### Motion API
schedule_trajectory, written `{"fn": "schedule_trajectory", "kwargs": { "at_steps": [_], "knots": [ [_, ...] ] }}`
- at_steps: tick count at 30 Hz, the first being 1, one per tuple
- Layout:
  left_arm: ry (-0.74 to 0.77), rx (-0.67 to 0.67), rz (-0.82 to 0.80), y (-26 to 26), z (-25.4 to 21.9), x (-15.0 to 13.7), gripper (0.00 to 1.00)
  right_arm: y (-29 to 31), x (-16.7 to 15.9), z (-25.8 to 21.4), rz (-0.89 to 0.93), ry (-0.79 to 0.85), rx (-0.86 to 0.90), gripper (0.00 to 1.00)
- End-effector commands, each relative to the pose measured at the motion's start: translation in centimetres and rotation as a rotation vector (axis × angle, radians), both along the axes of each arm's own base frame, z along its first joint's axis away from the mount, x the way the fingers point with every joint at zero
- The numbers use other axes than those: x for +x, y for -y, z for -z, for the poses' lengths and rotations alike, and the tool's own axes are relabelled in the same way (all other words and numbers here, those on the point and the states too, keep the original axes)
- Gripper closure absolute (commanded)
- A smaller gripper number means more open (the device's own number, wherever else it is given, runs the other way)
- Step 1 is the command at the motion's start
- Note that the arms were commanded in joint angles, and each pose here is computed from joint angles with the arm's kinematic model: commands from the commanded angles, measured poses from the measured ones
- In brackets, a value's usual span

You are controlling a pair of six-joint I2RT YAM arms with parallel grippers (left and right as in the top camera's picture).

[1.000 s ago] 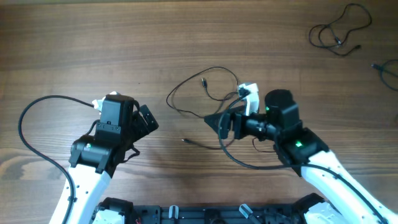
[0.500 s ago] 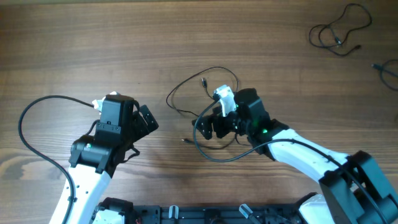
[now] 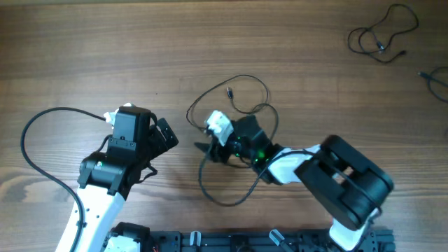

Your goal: Untangle cables

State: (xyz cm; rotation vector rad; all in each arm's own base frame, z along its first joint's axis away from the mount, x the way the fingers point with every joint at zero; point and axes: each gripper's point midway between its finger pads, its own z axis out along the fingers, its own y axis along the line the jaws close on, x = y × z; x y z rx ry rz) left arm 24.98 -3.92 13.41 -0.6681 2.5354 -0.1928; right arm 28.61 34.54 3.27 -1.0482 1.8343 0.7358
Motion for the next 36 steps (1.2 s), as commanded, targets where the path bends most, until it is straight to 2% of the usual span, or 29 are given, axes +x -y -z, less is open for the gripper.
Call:
{"fn": "schedule_trajectory", "kwargs": {
  "at_steps": [1, 2, 4, 6, 7, 8, 17, 24, 27, 28, 32, 36],
  "knots": [
    [0.008, 0.02, 0.003, -0.4, -0.1, 0.1, 0.0, 0.0, 0.5, 1.0, -0.021, 0.117, -0.081, 0.33],
    [0.008, 0.02, 0.003, -0.4, -0.1, 0.1, 0.0, 0.1, 0.6, 1.0, -0.013, 0.12, -0.082, 0.41],
    [0.008, 0.02, 0.003, -0.4, -0.1, 0.1, 0.0, 0.2, 0.8, 1.0, -0.003, 0.124, -0.086, 0.46],
    [0.008, 0.02, 0.003, -0.4, -0.1, 0.1, 0.0, 0.2, 0.9, 0.9, 0.001, 0.126, -0.085, 0.44],
    [0.008, 0.02, 0.003, -0.4, -0.1, 0.1, 0.0, 0.3, 1.0, 0.9, 0.007, 0.128, -0.087, 0.09],
    [0.008, 0.02, 0.003, -0.4, -0.1, 0.1, 0.0, 0.4, 1.1, 0.9, 0.016, 0.131, -0.091, 0.0],
    [0.008, 0.02, 0.003, -0.4, -0.1, 0.1, 0.0, 0.8, 2.2, 0.5, 0.053, 0.178, -0.096, 0.03],
    [0.008, 0.02, 0.003, -0.4, -0.1, 0.1, 0.0, 0.6, 3.3, 0.6, 0.069, 0.195, -0.077, 0.0],
    [0.008, 0.02, 0.003, -0.4, -0.1, 0.1, 0.0, 0.9, 4.0, 0.6, 0.083, 0.197, -0.077, 0.17],
    [0.008, 0.02, 0.003, -0.4, -0.1, 0.1, 0.0, 1.1, 4.2, 0.6, 0.09, 0.194, -0.077, 0.41],
    [0.008, 0.02, 0.003, -0.4, -0.1, 0.1, 0.0, 1.0, 4.3, 0.2, 0.093, 0.203, -0.066, 0.8],
    [0.008, 0.02, 0.004, -0.4, -0.1, 0.1, 0.0, 1.2, 4.6, -2.0, 0.131, 0.179, -0.014, 0.96]
  ]
}}
